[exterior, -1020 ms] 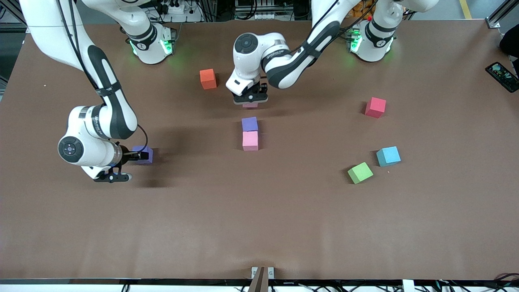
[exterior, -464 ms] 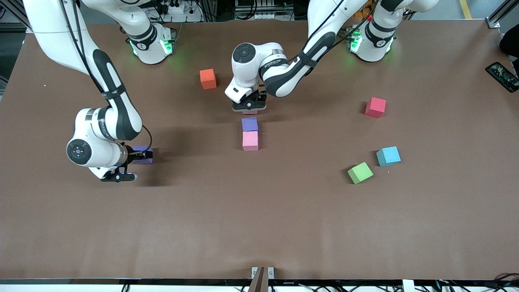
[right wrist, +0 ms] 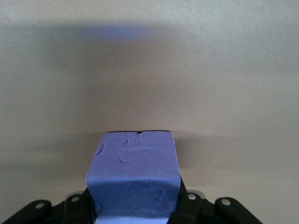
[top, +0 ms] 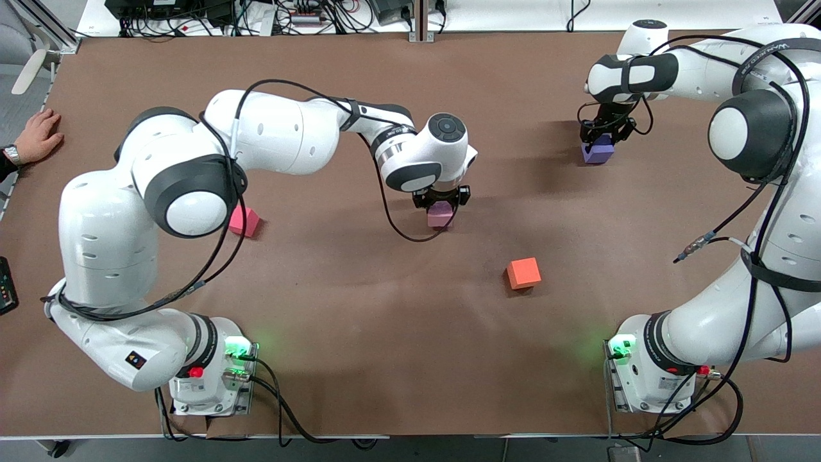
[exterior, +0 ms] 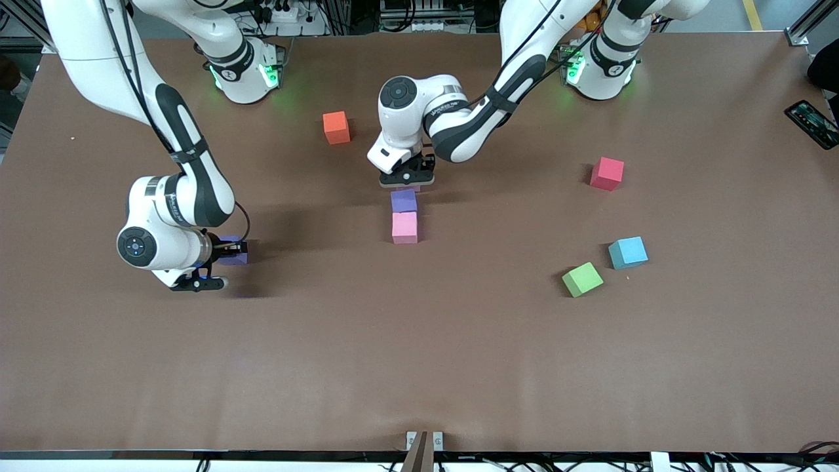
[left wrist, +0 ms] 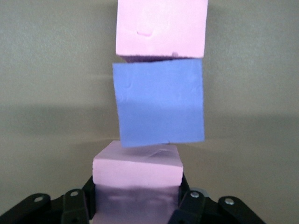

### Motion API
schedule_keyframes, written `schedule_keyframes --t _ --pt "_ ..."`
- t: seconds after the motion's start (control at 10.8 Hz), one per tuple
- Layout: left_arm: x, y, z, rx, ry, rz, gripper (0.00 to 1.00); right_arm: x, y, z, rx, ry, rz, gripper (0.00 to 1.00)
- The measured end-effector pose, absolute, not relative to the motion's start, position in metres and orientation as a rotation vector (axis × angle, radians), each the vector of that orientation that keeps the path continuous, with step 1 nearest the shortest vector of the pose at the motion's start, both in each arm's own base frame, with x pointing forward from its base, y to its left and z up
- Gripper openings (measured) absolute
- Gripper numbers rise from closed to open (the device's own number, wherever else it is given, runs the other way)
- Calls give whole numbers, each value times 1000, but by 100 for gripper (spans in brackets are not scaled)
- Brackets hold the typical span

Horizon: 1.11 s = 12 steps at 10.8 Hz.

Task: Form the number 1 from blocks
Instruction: 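Place the pink block beside the purple block while the right gripper carries blue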

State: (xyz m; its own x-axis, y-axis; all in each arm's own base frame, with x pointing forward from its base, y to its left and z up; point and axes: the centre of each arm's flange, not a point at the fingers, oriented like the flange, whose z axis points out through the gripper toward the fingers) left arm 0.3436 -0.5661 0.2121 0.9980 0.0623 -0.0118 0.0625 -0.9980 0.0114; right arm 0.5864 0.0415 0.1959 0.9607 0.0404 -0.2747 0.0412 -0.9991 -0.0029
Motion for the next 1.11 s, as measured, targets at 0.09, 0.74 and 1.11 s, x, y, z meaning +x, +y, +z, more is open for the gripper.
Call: schedule_keyframes --t 0.09,0.74,1.11 --pt "348 -565 211 3128 105 -14 63 590 51 204 3113 89 -405 61" --pt "358 -567 212 3125 98 6 63 613 173 280 3150 118 -78 61" --pt "350 -576 205 3125 77 -6 63 606 242 290 3172 61 52 59"
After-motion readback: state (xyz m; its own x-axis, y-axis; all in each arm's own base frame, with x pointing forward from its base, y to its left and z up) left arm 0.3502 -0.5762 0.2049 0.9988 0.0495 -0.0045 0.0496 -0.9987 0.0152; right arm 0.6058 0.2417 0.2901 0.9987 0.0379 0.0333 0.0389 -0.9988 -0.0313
